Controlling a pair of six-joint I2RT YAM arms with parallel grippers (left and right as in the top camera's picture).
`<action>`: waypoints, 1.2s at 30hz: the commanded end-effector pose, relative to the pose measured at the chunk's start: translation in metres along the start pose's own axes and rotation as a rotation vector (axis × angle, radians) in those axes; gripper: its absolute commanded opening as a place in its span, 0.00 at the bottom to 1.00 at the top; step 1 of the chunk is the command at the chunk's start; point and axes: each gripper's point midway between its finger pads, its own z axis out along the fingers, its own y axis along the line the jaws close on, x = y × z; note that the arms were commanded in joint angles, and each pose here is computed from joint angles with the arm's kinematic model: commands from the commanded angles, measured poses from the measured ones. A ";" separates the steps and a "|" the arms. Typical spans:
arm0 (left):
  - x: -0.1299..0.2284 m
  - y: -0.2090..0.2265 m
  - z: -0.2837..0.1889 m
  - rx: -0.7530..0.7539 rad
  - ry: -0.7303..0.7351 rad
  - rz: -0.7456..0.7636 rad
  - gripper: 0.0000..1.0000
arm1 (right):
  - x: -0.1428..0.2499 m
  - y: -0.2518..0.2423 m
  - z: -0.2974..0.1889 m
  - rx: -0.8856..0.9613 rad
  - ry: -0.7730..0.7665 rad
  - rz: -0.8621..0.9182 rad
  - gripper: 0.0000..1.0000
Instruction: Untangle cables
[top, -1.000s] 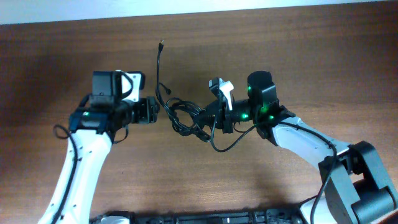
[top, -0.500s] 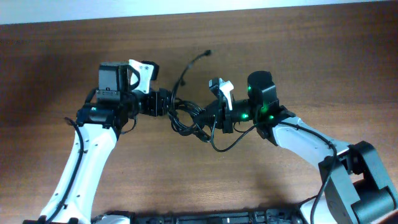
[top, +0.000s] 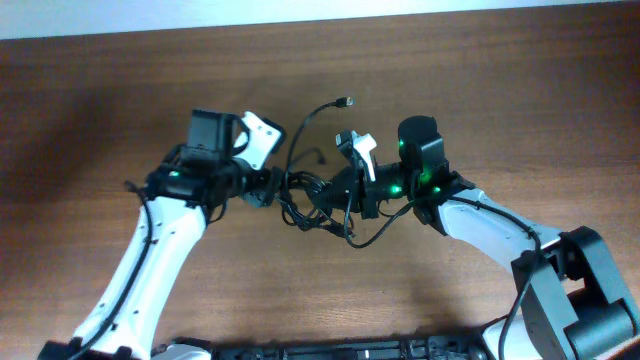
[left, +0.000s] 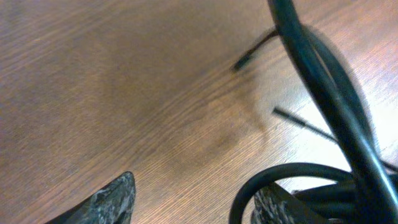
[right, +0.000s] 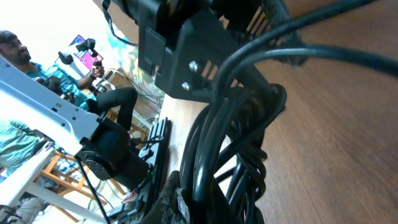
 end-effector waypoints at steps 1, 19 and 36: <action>0.015 -0.009 0.027 -0.030 0.117 0.099 0.33 | -0.006 0.009 0.002 -0.046 0.000 -0.053 0.04; 0.038 0.163 -0.010 -0.171 -0.186 -1.259 0.16 | 0.011 -0.018 0.000 0.107 0.028 0.100 0.04; -0.001 0.065 0.027 0.035 -0.059 -1.082 0.99 | 0.006 -0.087 -0.022 0.532 -0.036 0.145 0.04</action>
